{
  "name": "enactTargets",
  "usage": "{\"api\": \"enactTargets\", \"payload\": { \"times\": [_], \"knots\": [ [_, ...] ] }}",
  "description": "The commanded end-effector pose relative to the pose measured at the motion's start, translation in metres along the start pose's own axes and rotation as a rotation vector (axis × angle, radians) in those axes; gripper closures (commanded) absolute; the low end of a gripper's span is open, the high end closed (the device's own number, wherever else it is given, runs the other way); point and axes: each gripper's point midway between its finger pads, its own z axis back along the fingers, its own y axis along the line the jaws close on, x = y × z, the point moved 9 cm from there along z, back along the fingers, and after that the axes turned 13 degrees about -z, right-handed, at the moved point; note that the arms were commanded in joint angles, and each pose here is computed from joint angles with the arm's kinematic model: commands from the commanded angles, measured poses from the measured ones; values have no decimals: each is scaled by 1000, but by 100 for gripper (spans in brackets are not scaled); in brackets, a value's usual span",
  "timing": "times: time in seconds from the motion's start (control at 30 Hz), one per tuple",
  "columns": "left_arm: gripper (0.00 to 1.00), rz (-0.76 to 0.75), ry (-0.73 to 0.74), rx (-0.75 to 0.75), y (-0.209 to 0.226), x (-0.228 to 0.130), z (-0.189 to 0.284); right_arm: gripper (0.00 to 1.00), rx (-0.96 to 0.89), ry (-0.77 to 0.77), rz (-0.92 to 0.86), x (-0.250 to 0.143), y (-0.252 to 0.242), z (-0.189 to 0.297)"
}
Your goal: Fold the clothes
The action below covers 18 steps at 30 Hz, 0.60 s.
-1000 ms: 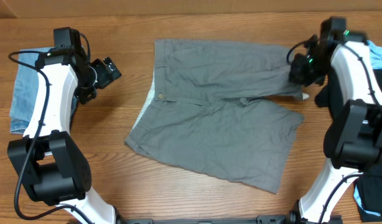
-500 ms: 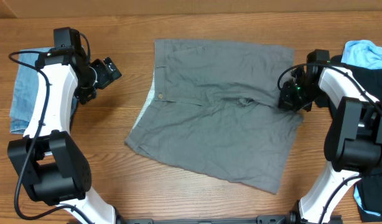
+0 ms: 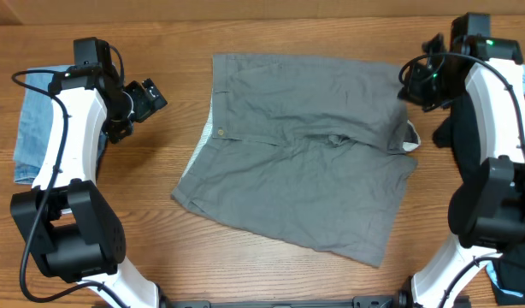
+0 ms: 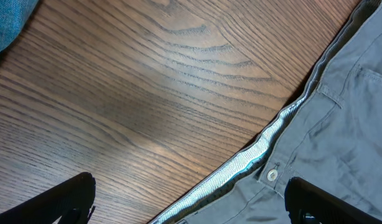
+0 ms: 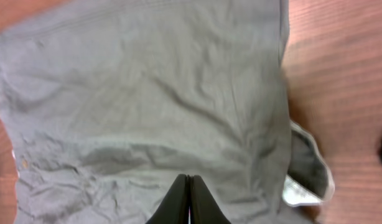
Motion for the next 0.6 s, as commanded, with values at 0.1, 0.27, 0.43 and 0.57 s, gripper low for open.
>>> {"api": "enactTargets", "payload": {
  "times": [0.1, 0.27, 0.43, 0.57],
  "knots": [
    [0, 16, -20, 2, -1, 2, 6, 96, -12, 51, -6, -7, -15, -41],
    [0, 16, -20, 2, -1, 2, 6, 96, -55, 102, -28, -27, -41, -81],
    [0, 16, -20, 2, -1, 2, 6, 96, -68, 117, -34, -52, -65, -118],
    [0, 16, -20, 2, -1, 2, 6, 96, -58, 136, -40, -63, -71, -127]
  ]
}}
